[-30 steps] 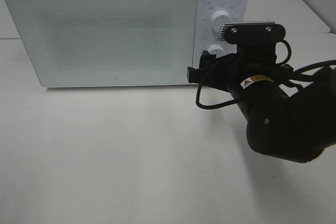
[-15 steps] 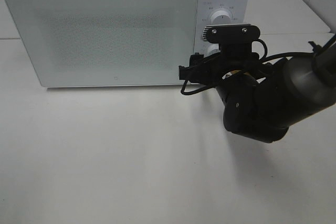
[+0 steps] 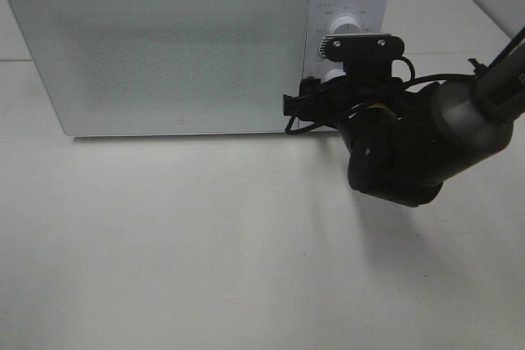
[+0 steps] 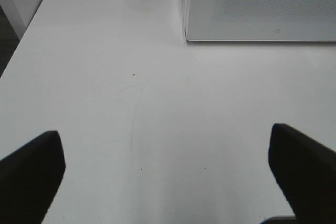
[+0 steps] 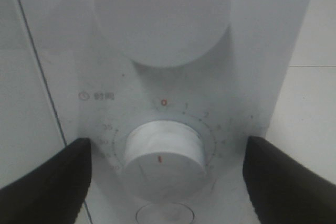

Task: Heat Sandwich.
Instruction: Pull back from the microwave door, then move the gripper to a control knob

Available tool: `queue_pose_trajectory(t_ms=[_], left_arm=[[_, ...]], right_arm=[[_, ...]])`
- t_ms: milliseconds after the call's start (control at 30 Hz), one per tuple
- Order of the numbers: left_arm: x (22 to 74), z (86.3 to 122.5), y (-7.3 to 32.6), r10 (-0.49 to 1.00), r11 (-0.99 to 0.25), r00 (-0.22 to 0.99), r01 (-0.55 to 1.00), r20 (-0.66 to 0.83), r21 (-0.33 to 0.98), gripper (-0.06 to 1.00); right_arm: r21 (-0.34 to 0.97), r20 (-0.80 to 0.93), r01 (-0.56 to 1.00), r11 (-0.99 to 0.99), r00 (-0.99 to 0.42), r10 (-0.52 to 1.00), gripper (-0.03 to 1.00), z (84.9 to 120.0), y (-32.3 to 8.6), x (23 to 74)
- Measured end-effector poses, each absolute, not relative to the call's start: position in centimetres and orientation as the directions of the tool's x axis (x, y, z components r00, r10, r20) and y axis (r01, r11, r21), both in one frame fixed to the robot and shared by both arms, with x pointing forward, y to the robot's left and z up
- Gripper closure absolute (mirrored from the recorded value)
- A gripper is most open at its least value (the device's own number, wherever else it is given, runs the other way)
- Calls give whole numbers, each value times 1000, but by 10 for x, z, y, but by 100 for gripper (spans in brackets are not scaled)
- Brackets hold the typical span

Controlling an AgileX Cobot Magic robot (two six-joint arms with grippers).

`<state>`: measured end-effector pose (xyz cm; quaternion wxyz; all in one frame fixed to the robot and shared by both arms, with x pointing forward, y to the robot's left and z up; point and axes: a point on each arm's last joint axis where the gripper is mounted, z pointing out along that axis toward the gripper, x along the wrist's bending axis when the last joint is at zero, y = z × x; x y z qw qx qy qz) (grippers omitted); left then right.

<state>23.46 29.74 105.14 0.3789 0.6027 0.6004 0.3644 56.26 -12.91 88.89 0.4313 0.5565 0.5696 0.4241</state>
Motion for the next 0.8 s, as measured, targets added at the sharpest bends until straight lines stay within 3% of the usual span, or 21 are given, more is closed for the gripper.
queue_pose_trajectory(t_ms=[600, 733, 800], left_arm=[[235, 1051, 297, 1000, 8, 14, 448, -16, 894, -3], [235, 1051, 297, 1000, 8, 14, 448, -16, 894, -3], [235, 1051, 297, 1000, 8, 14, 448, -16, 894, -3]], right_arm=[[969, -12, 247, 13, -8, 1000, 23, 891, -127, 562], [969, -11, 248, 15, -18, 1000, 25, 890, -123, 560], [968, -11, 249, 17, -25, 1000, 32, 890, -121, 558]])
